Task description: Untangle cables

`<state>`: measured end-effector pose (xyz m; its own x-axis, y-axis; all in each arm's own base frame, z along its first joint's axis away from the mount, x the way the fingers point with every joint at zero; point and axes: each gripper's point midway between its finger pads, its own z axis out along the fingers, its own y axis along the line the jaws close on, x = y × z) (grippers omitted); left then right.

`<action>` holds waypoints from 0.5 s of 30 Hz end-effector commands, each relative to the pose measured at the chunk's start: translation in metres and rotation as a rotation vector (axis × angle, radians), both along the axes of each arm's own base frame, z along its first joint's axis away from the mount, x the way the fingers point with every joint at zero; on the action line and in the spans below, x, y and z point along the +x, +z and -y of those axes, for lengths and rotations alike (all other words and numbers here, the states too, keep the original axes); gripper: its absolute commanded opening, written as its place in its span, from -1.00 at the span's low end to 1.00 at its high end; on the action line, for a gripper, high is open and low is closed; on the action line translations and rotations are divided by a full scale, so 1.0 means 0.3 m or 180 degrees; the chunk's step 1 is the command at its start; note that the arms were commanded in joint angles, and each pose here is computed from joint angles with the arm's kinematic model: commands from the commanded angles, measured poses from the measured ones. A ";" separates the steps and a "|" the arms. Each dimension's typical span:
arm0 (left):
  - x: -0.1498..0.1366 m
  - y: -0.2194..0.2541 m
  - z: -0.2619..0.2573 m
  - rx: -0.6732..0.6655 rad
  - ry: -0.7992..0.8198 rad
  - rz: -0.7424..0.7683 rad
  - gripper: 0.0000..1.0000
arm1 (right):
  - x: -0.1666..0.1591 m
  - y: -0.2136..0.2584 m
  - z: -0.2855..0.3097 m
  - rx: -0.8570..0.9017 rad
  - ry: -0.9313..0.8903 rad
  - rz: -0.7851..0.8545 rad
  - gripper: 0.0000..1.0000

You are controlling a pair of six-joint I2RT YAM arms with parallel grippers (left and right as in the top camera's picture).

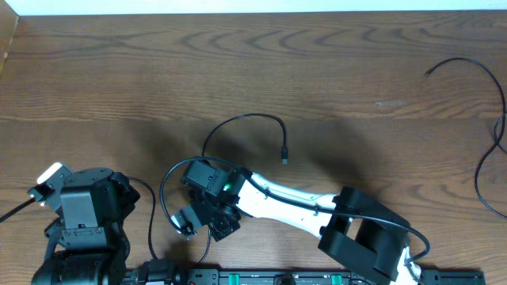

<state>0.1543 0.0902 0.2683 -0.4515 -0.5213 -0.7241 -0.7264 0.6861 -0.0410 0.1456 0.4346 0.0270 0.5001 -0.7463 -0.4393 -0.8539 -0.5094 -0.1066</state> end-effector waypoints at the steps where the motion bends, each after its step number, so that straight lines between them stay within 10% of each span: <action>1: -0.003 0.011 -0.005 0.0045 -0.0011 -0.0007 0.81 | -0.035 -0.027 0.016 -0.0034 -0.0029 -0.0156 0.75; 10: -0.003 0.011 -0.005 0.0045 -0.0011 -0.0008 0.81 | -0.046 -0.049 0.029 -0.0036 -0.0020 -0.0197 0.58; 15: -0.003 0.011 -0.005 0.0044 -0.0011 -0.0010 0.81 | -0.050 -0.046 0.025 -0.0022 -0.0044 -0.0238 -0.06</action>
